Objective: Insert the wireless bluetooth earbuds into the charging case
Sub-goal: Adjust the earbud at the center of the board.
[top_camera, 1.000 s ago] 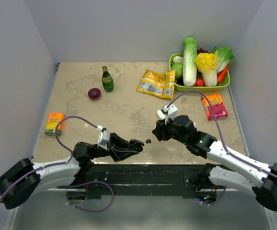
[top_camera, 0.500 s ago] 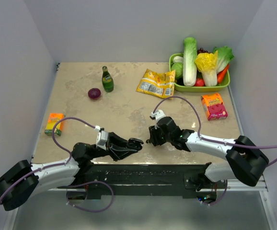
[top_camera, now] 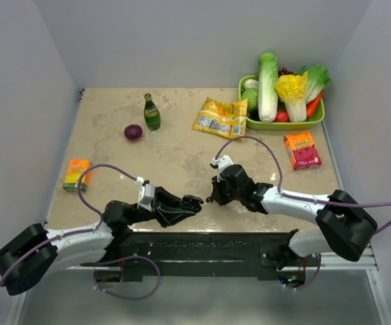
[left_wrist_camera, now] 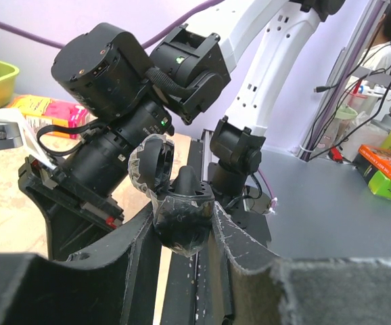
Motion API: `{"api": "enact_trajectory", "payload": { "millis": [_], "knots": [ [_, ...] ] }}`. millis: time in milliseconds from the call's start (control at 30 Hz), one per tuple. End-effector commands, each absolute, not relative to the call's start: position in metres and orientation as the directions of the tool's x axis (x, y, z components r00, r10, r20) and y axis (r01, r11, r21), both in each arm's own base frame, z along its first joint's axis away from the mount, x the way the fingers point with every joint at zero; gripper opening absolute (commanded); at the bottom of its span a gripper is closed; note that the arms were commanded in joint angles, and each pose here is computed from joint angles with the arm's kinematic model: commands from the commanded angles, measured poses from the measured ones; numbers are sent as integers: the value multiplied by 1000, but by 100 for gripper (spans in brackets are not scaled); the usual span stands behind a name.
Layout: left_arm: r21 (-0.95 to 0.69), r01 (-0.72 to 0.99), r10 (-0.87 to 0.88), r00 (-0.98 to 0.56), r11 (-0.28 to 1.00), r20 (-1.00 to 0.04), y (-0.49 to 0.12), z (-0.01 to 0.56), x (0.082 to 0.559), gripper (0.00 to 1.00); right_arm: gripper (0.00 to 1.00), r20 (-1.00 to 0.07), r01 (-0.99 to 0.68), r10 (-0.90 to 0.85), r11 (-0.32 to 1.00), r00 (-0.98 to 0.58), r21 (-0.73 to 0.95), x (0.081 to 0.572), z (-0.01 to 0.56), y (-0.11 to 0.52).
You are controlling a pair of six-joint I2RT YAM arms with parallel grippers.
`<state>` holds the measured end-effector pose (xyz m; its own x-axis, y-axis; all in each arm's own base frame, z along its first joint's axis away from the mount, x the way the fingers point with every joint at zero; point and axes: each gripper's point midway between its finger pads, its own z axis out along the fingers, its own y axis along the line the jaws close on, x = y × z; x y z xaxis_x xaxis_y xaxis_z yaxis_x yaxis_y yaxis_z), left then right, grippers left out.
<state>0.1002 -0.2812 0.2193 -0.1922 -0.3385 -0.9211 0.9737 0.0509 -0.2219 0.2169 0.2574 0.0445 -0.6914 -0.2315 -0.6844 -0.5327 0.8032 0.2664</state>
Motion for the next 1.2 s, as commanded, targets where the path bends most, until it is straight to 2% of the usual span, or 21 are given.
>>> {"api": "enact_trajectory", "payload": {
  "millis": [0, 367, 867, 1167],
  "knots": [
    [14, 999, -581, 34, 40, -813, -239, 261, 66, 0, 0, -682, -527, -208, 796, -701, 299, 214, 42, 261],
    [5, 1000, -571, 20, 29, -821, -240, 256, 65, 0, 0, -590, -470, -222, 828, -776, 307, 206, 17, 257],
    [-2, 1000, -579, 16, 31, -816, -235, 255, 62, 0, 0, -595, -427, -188, 856, -781, 291, 227, 10, 266],
    [-7, 999, -571, 19, 43, -821, -236, 253, 65, 0, 0, -628, -356, -114, 893, -770, 274, 269, 17, 251]
  ]
}}
